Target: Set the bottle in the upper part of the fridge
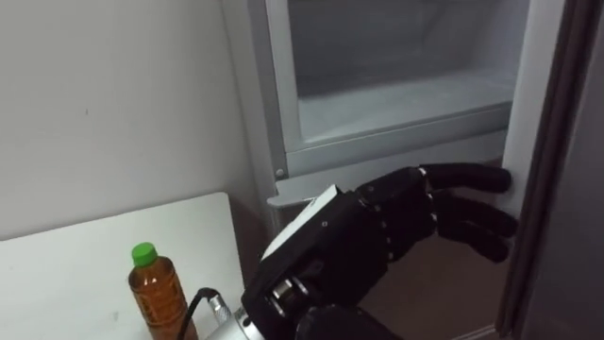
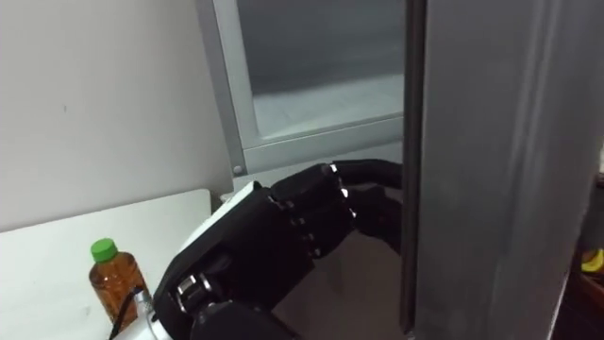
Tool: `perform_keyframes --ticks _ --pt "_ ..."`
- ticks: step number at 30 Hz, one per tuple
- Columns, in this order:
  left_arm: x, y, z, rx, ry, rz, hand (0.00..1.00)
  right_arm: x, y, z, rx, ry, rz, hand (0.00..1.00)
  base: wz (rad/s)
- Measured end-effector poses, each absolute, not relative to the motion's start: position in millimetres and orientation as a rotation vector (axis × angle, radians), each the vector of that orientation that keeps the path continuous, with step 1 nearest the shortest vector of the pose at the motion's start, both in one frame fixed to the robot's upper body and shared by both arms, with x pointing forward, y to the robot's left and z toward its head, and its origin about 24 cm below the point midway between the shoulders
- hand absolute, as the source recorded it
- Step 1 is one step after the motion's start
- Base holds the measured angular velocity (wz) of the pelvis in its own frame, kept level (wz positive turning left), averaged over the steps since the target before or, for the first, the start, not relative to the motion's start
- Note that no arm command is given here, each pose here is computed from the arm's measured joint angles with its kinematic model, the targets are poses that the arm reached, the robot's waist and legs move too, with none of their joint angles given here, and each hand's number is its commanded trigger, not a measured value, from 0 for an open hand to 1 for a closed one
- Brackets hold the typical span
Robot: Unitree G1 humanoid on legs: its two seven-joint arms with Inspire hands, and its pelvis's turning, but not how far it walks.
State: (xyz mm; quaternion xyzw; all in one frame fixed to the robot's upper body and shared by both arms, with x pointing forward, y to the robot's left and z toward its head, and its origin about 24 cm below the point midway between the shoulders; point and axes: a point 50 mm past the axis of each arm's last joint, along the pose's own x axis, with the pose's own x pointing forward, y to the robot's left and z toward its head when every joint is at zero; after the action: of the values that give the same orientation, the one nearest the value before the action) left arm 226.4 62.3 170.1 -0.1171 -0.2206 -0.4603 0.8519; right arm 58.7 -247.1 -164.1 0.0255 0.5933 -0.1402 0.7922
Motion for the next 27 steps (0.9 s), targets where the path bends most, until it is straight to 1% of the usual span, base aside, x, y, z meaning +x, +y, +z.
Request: perform_keyframes --ticks 14,27 --pt "223 48 182 -0.229 -0.503 -1.077 0.00 51 -252 -164 0.121 1.276 -0.362 0.00 -0.16" --pt "227 41 178 -0.205 -0.466 -1.147 0.00 48 -254 -163 0.145 1.282 -0.344 0.00 -0.30"
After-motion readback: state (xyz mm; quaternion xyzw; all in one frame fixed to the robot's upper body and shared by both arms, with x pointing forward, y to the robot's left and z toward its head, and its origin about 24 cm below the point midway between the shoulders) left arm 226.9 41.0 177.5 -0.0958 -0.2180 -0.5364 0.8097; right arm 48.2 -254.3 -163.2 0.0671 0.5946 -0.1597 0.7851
